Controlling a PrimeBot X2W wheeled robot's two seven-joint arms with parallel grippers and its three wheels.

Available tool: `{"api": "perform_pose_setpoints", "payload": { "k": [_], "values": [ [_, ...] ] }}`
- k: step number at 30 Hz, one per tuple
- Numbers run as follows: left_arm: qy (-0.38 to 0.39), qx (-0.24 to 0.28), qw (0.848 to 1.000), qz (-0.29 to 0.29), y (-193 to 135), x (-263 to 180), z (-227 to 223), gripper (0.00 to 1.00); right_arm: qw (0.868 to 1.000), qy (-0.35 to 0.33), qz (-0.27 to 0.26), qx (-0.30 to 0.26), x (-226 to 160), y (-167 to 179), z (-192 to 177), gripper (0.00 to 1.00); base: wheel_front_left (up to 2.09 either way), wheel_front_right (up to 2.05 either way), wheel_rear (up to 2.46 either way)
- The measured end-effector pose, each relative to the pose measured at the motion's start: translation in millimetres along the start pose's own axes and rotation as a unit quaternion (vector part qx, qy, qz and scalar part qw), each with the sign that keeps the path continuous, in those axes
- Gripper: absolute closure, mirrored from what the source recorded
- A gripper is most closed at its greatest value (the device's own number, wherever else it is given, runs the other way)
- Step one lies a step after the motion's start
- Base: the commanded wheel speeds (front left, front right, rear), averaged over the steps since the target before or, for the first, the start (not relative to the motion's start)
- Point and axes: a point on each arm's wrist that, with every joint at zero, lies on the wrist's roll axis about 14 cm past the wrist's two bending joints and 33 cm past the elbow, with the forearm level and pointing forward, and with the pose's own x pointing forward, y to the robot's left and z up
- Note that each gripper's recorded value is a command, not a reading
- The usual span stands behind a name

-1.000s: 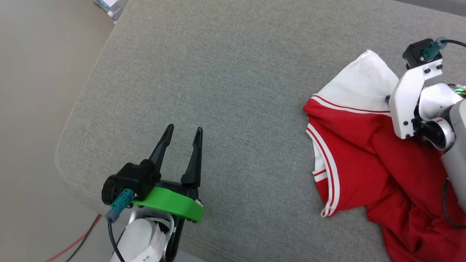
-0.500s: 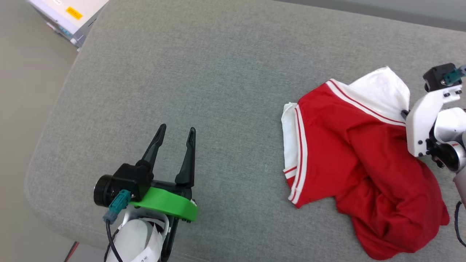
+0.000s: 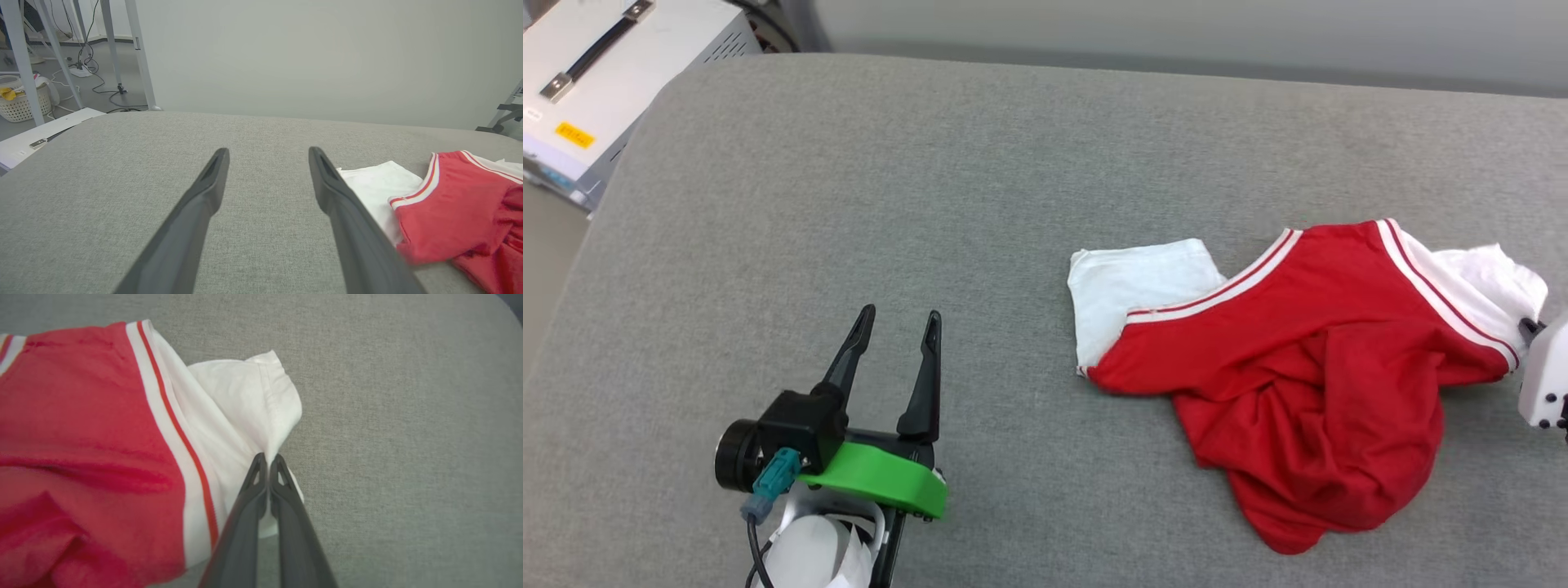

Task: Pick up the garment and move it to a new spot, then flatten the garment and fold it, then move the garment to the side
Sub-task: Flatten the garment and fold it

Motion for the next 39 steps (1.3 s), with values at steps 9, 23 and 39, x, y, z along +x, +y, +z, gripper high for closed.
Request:
{"api": "perform_pose_setpoints", "payload": {
  "k": [9,23,39],
  "values": [
    [-0.007,-0.005,0.999,-0.039,-25.1,9.8,2.8,0.00,0.996,0.004,-0.063,0.058,-44.8,-40.1,-49.3,1.00,0.00,0.00,0.00],
    [-0.017,-0.007,0.998,-0.062,-41.1,12.6,9.6,0.00,0.989,-0.112,-0.079,0.064,-77.1,-28.7,-29.1,0.00,0.00,0.00,0.00],
    [0.029,-0.027,0.996,-0.079,-50.9,10.6,-20.2,0.00,0.941,-0.331,-0.043,0.055,-123.9,20.2,36.7,0.00,0.00,0.00,0.00]
  ]
}}
